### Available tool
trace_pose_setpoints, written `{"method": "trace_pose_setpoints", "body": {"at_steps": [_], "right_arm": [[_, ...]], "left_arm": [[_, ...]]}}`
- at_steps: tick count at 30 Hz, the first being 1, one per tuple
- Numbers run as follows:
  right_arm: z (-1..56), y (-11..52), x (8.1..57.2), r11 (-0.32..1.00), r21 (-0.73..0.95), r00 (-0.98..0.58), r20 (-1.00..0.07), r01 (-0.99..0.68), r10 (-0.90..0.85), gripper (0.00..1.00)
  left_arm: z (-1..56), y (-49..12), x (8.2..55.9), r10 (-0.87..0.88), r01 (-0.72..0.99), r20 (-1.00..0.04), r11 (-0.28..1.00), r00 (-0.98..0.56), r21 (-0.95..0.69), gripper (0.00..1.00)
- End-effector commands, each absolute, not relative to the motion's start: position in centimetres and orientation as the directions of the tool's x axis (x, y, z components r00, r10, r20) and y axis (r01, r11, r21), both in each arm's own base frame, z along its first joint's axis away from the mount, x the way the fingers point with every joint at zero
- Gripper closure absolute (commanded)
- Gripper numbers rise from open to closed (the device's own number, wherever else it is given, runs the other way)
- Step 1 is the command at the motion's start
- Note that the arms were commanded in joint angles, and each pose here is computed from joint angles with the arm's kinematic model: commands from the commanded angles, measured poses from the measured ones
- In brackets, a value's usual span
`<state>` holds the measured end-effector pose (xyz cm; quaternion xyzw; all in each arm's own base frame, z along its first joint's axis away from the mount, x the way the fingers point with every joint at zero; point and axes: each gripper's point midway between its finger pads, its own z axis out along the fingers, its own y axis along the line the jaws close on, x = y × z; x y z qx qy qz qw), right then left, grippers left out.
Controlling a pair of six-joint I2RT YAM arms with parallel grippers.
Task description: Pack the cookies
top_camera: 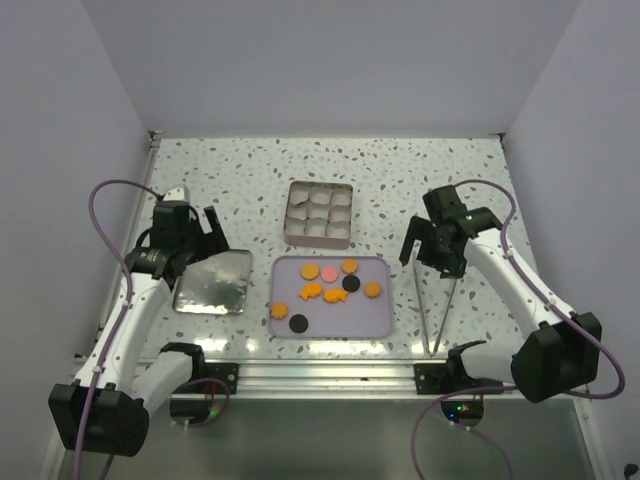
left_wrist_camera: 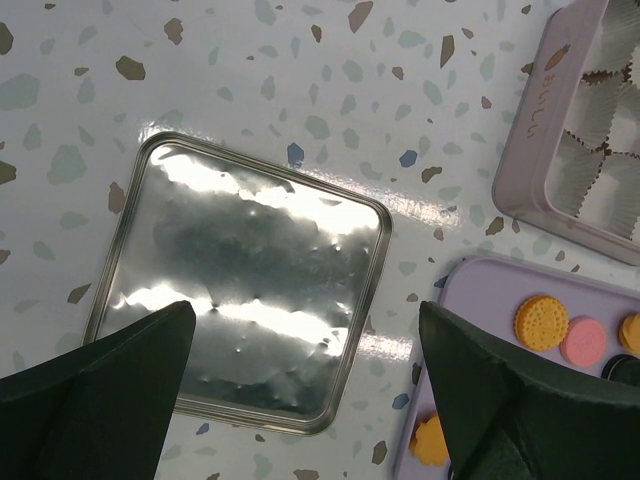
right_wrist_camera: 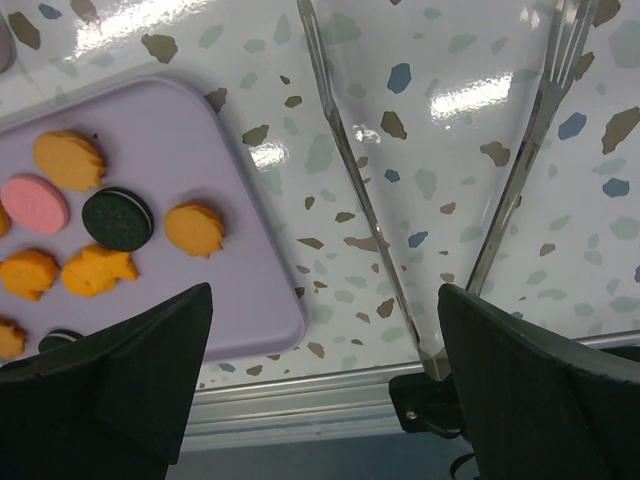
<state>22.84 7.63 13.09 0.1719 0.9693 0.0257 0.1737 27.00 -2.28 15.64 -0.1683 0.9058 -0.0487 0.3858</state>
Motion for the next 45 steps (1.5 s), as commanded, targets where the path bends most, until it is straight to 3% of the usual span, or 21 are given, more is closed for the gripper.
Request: {"method": "trace_pose_setpoints", "body": {"at_steps": [1,21,25,26,29,38,45], "right_arm": [[13.0,7.4,23.1,0.952,0.073,-0.896,-0.323,0.297,0.305,0.02],[6.4,7.2,23.0,0.976,-0.054,-0.965,-0.173,0.211,0.199,0.08],[4.6,7.0,23.3,0.977,-0.09,-0.974,-0.14,0.194,0.181,0.22],[4.1,6.9,23.1,0.977,-0.102,-0.977,-0.12,0.188,0.175,0.32],[3.3,7.0,23.8,0.978,-0.113,-0.98,-0.113,0.178,0.166,0.49],[1.7,6.7,25.4,0.978,-0.163,-0.989,-0.094,0.131,0.117,0.64],[1.6,6.8,28.3,0.98,-0.19,-0.993,-0.111,0.066,0.045,0.82]], "left_arm": [[16.1,-2.3,27.7,-0.329,-0.244,-0.706,0.944,-0.627,-0.223,0.0],[15.1,-2.2,27.8,-0.337,-0.267,-0.687,0.94,-0.644,-0.21,0.0],[14.9,-2.1,27.8,-0.338,-0.272,-0.683,0.94,-0.647,-0.207,0.0],[14.8,-2.1,27.8,-0.336,-0.271,-0.682,0.94,-0.65,-0.205,0.0],[14.8,-2.1,27.8,-0.337,-0.273,-0.682,0.94,-0.649,-0.205,0.0],[14.6,-1.9,27.8,-0.338,-0.281,-0.677,0.939,-0.654,-0.197,0.0],[14.4,-2.0,27.8,-0.337,-0.282,-0.672,0.939,-0.659,-0.195,0.0]]}}
